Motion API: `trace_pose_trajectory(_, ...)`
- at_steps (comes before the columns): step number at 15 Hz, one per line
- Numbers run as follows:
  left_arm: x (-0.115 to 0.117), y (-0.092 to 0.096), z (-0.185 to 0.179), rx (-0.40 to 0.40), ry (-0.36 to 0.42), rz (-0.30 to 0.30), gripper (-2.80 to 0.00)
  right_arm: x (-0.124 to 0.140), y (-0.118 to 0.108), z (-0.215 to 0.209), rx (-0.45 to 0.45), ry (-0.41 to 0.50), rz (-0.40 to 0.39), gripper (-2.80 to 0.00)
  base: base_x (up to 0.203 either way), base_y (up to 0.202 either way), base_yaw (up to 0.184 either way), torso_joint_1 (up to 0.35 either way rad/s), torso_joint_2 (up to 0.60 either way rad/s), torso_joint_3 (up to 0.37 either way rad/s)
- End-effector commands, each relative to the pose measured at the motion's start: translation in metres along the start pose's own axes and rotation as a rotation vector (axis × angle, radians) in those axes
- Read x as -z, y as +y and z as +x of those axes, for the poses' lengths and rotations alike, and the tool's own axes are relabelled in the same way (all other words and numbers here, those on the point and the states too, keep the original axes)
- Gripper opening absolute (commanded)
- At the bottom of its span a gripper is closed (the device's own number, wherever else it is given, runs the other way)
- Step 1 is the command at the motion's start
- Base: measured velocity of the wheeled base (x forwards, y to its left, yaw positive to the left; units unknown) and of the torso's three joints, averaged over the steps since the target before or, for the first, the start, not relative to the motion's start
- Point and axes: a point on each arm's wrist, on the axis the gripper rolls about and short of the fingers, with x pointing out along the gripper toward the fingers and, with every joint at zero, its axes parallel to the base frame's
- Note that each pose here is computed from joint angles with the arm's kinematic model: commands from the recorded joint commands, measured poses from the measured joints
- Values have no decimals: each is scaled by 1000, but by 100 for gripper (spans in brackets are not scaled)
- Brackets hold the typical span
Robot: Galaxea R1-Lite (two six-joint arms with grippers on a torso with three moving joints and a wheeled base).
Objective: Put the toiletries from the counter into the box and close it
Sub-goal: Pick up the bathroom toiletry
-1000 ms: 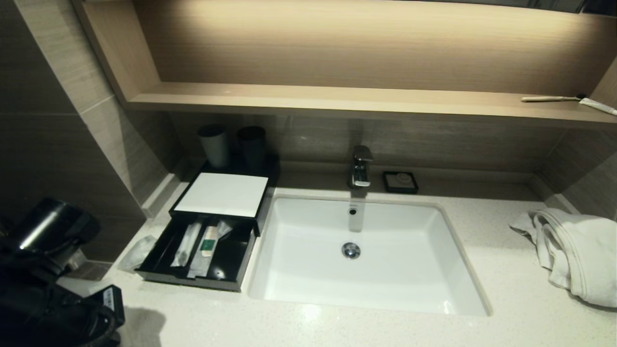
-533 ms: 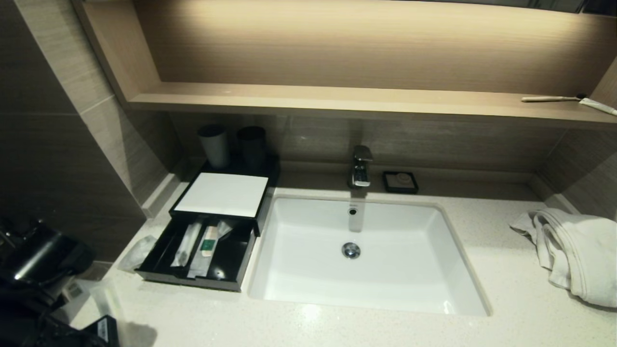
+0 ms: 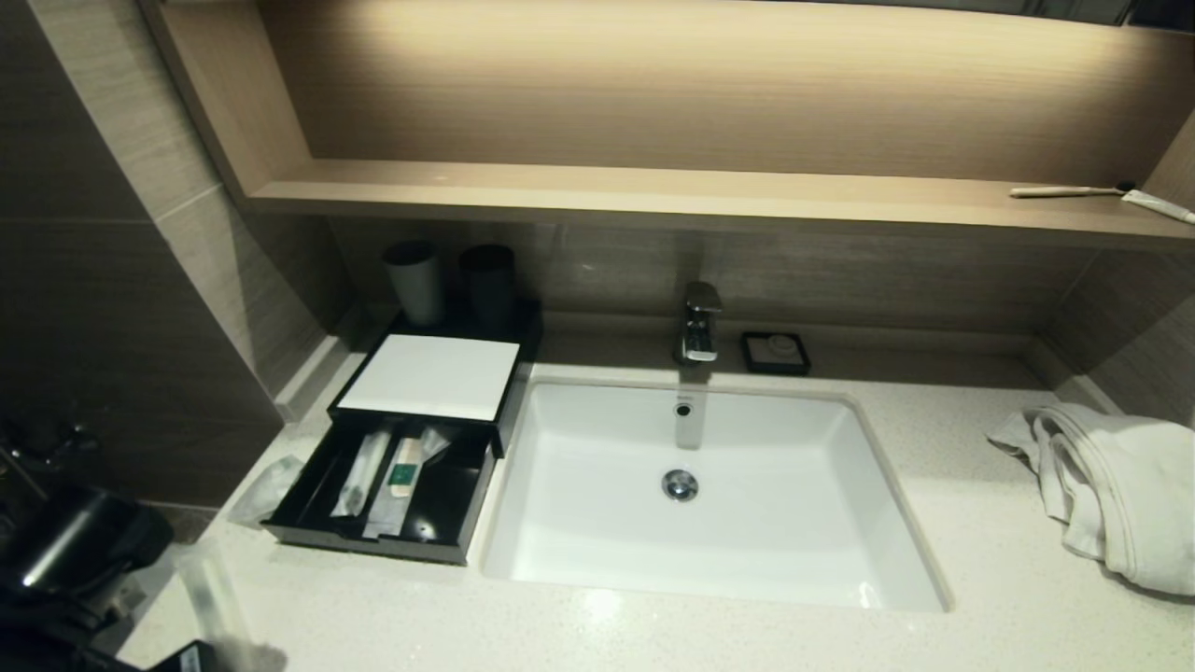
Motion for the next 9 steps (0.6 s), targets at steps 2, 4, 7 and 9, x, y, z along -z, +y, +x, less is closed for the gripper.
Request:
trace_pose_trajectory(2,-2,4,7,-16,8,-30,-280,0,0,0,1,0,0,-280,0,0,0,0,0,0)
trace_pose_trajectory(4,-3,5,13,-33,-3,-37,-280,0,0,0,0,0,0,-280,0,0,0,0,0,0)
trace_pose_trajectory(7,-7,6,17,-40,-36,-55,0,0,0,0,1,0,0,-280,0,0,0,0,0,0)
trace_pose_trajectory(9,-9,7,18,-45,-35,-70,0,0,0,0,0,0,0,-280,0,0,0,0,0,0)
